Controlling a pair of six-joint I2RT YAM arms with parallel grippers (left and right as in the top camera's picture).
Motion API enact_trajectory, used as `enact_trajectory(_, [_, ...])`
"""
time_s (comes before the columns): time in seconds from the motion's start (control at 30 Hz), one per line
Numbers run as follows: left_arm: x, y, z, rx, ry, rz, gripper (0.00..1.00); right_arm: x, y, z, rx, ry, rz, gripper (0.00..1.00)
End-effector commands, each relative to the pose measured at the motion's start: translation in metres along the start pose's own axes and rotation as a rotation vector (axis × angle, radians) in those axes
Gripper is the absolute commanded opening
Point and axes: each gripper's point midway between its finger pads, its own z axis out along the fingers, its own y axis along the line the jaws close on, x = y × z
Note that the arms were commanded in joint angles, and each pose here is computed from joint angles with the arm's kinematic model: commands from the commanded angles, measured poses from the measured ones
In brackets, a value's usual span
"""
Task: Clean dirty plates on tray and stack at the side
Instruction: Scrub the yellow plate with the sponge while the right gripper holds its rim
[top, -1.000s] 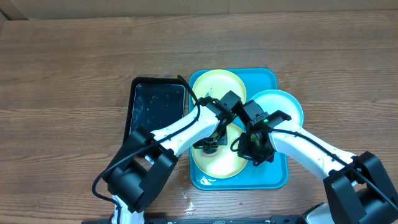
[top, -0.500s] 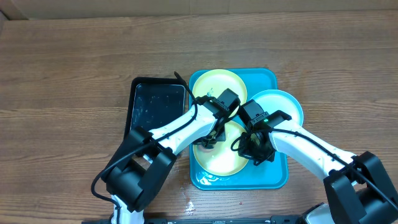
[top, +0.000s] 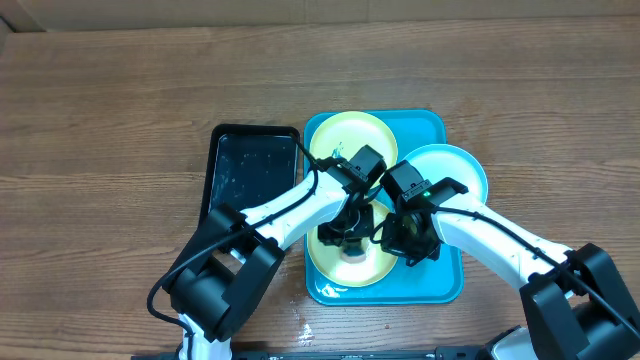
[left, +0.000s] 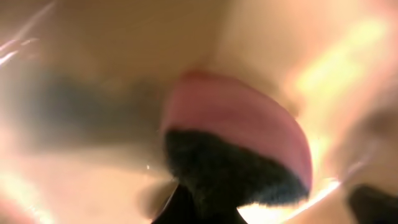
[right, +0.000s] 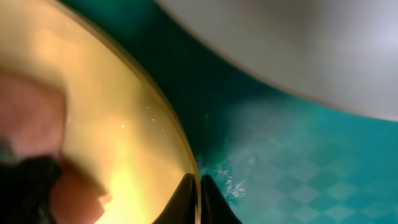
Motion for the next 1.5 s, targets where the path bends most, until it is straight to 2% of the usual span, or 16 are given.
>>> enact_trajectory(0.0, [-0.006,0.048,0.002,-0.238,-0.072,-0.075,0.04,-0.003,0.000,0.000,0.005,-0.015,-0.005,0.04])
enact_trajectory(0.33, [-0.038,0.101,-0.028,-0.499,-0.282,-0.140,0.04,-0.002,0.000,0.000,0.005,-0.014,-0.005,0.04])
enact_trajectory(0.53, [-0.050,0.113,-0.038,-0.568,-0.353,-0.139,0.04,-0.002,0.000,0.000,0.005,-0.014,-0.005,0.04])
enact_trajectory(0.7, [-0.042,0.091,-0.022,-0.432,-0.273,-0.141,0.04,-0.002,0.000,0.000,0.006,-0.014,-0.005,0.04])
enact_trajectory(0.77, [-0.037,0.066,-0.011,-0.297,-0.203,-0.100,0.04,-0.002,0.000,0.000,0.006,-0.014,-0.005,0.04])
enact_trajectory(0.8, [-0.032,0.038,-0.002,-0.146,-0.139,-0.052,0.04,-0.002,0.000,0.000,0.006,-0.014,-0.005,0.04])
enact_trajectory(0.83, [-0.029,0.022,0.001,-0.062,-0.110,-0.018,0.04,-0.002,0.000,0.000,0.006,-0.013,-0.005,0.04])
enact_trajectory(0.97, [-0.018,-0.016,0.008,0.142,-0.044,0.064,0.04,-0.002,0.000,0.000,0.006,-0.013,-0.005,0.04])
enact_trajectory(1.23, [0.000,-0.003,0.015,0.115,0.027,0.071,0.04,-0.002,0.000,0.000,0.007,-0.012,-0.005,0.04])
enact_trajectory(1.37, [0.008,0.017,0.015,0.021,0.051,0.046,0.04,-0.002,0.000,0.000,0.007,-0.013,-0.004,0.04])
enact_trajectory(1.47, [0.006,0.038,0.010,-0.088,0.015,-0.003,0.04,-0.002,0.000,0.000,0.006,-0.013,-0.005,0.04])
